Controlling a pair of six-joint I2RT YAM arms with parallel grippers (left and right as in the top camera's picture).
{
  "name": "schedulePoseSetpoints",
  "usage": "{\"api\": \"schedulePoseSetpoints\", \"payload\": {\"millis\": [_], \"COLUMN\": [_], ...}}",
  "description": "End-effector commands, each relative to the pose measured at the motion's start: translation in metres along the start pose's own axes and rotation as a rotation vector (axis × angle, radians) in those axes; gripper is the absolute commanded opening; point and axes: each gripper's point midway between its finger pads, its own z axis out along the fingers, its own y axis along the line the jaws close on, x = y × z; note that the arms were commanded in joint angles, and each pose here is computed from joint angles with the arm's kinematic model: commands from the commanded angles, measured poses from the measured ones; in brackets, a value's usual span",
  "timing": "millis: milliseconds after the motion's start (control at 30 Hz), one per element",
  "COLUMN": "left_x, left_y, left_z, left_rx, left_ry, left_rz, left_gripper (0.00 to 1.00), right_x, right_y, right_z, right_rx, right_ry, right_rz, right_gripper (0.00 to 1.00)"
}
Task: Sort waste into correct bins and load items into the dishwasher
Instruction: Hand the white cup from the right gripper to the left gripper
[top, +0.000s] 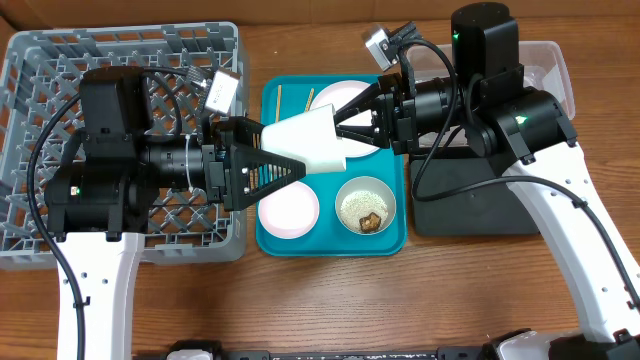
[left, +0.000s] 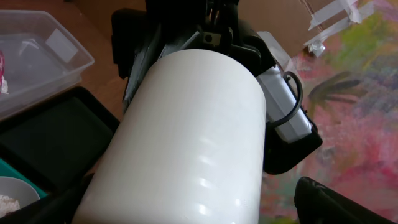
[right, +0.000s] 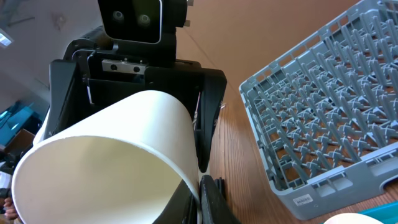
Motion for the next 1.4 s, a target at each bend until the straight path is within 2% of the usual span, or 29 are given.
{"api": "schedulePoseSetpoints", "payload": {"millis": [0,233,267,333,400,533,700,767,800,833,900,967,1033,1200,1300,1367], "left_x": [-0.003,-0.003,-0.003,-0.004,-0.005,-0.007,-0.007,-0.007,-0.007,-0.007,-0.008,-0.01,-0.011,0.0,0.015,0.03], "left_y": [-0.009,-0.009,-0.009,-0.01,-0.01,-0.009,-0.009,-0.009,-0.009,-0.008,-0.004,0.012,0.028,0.084,0.114,0.129], "left_z": [-0.001,-0.001,-0.001,-0.001,-0.001,-0.002,-0.002,-0.002,-0.002,-0.002,-0.002,-0.003,-0.007,-0.045,-0.089,-0.123], "left_rx": [0.025,0.024,0.024,0.025,0.024,0.018,0.019,0.018,0.018,0.017,-0.011,-0.101,-0.193,-0.568,-0.828,-0.999], "left_ry": [-0.002,-0.002,-0.003,-0.004,-0.005,-0.011,-0.01,-0.01,-0.01,-0.01,-0.014,-0.026,-0.04,-0.085,-0.121,-0.159], "left_rz": [0.04,0.048,0.051,0.061,0.07,0.081,0.079,0.079,0.079,0.08,0.079,0.069,0.043,-0.093,-0.209,-0.33], "left_gripper": [0.96,0.86,0.86,0.94,0.94,0.79,0.77,0.72,0.72,0.72,0.68,0.67,0.68,0.7,0.7,0.65], "right_x": [-0.002,-0.002,-0.002,-0.001,-0.001,-0.001,-0.001,-0.001,-0.001,-0.001,-0.001,-0.002,-0.006,-0.012,0.005,0.023], "right_y": [0.006,0.006,0.006,0.006,0.006,0.006,0.006,0.006,0.006,0.006,0.006,0.005,-0.002,-0.041,-0.068,-0.082], "right_z": [-0.001,-0.001,-0.001,-0.001,-0.001,-0.001,-0.001,-0.001,-0.001,-0.001,-0.001,-0.003,-0.008,-0.035,-0.051,-0.057], "right_rx": [-0.022,-0.023,-0.023,-0.022,-0.022,-0.022,-0.022,-0.022,-0.022,-0.022,-0.019,-0.009,0.052,0.381,0.583,0.685], "right_ry": [-0.001,-0.001,0.0,0.002,0.002,0.002,0.002,0.002,0.002,0.002,0.001,-0.005,-0.023,-0.101,-0.093,-0.057], "right_rz": [-0.019,-0.017,-0.012,-0.004,-0.004,-0.004,-0.007,-0.007,-0.007,-0.007,-0.006,-0.009,-0.006,0.089,0.192,0.262], "right_gripper": [0.04,0.04,0.04,0.04,0.04,0.04,0.04,0.04,0.16,0.33,0.48,0.59,0.66,0.7,0.71,0.7]}}
